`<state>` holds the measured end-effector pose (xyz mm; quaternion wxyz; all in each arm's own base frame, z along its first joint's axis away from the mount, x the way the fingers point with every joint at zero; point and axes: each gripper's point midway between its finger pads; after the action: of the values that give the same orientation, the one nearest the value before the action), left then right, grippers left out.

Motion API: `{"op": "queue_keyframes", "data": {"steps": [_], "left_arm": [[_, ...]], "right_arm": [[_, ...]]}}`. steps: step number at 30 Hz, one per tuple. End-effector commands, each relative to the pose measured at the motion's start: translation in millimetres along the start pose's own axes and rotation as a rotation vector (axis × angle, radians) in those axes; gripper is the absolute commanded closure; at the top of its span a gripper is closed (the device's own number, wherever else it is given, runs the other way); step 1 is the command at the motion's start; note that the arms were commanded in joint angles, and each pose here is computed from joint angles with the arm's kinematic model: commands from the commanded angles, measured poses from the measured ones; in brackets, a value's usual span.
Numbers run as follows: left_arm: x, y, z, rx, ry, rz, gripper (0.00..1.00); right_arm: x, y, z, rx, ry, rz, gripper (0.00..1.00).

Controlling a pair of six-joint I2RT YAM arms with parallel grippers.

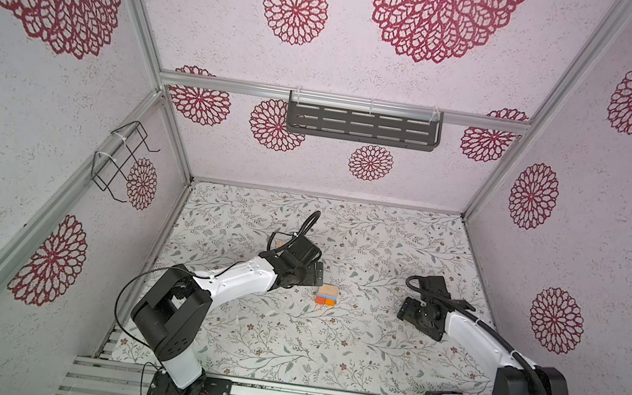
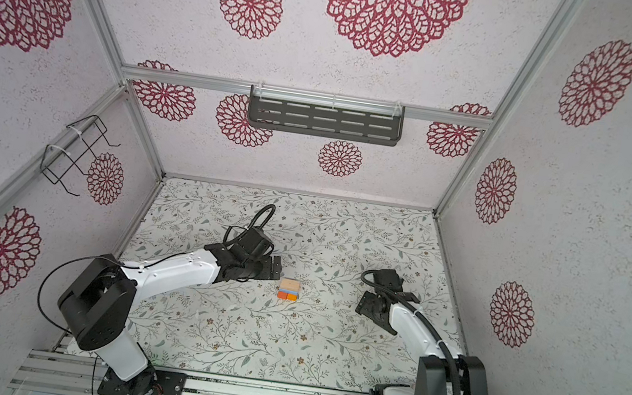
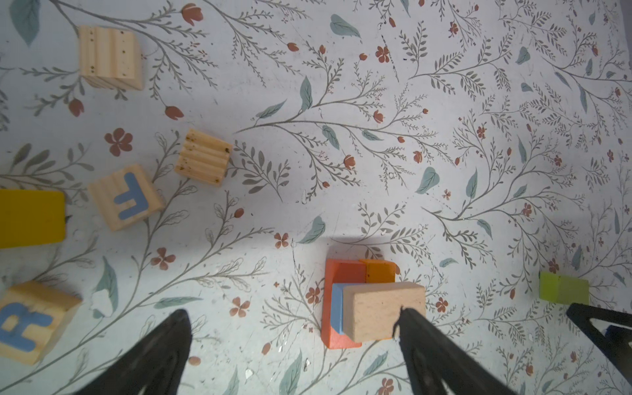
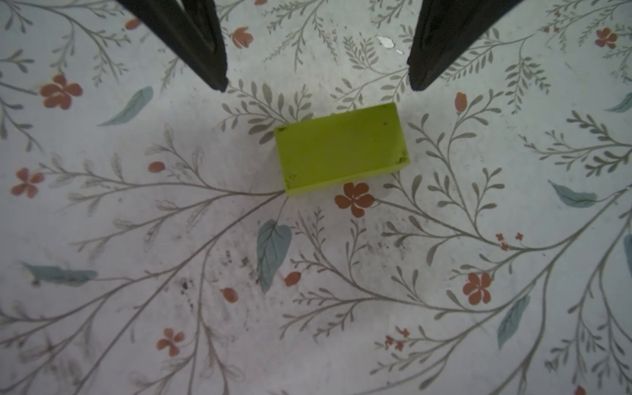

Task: Build the wood block tower
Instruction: 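Move the right gripper to the lime-green block and grasp it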

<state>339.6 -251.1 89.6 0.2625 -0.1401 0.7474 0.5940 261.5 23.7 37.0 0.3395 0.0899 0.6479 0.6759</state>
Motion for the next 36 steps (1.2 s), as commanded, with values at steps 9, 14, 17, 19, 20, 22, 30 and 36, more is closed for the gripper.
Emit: {"op": "queue_keyframes", "data": {"steps": [9,14,17,19,20,22,30,36], "left_arm": [[-1.6,-4.9,2.1,-0.020,-0.003,-0.023,0.03],[-0.6,-6.8,4.2,-0.028,0.001,-0.021,0.03],[-0.3,-7.3,5.1,-0.033,-0.001,-0.021,0.03],[0.0,-7.7,5.3,-0.034,0.000,-0.020,0.03],[-0.1,-8.0,5.3,-0.035,-0.001,-0.020,0.03],[-0.2,-8.9,5.7,-0.035,-0.001,-0.018,0.03],[0.2,-12.5,4.3,-0.033,0.000,-0.010,0.03],[1.7,-10.4,6.1,-0.038,0.001,-0.009,0.03]], "right_arm": [[-15.8,-0.5,18.0,-0.050,0.144,-0.027,0.14],[-15.7,-8.9,13.7,-0.001,0.190,0.005,0.16],[-17.4,-10.8,16.1,-0.013,0.188,0.008,0.18],[-19.7,-12.3,16.1,-0.009,0.186,0.006,0.19],[-20.7,-13.4,15.4,-0.006,0.184,0.008,0.19],[-21.1,-15.8,14.0,0.000,0.179,0.015,0.21],[-17.2,-23.4,12.8,0.009,0.176,0.043,0.30],[-15.8,-25.0,11.8,0.020,0.175,0.055,0.40]]}}
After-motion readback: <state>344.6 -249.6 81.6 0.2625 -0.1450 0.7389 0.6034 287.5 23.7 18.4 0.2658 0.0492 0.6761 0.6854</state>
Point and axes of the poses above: each gripper's point midway between its finger pads, its own y axis back along the fingers, its own z axis along the line the jaws close on, x = y × z, and after that the axes turned 14 degrees about -y, right-handed
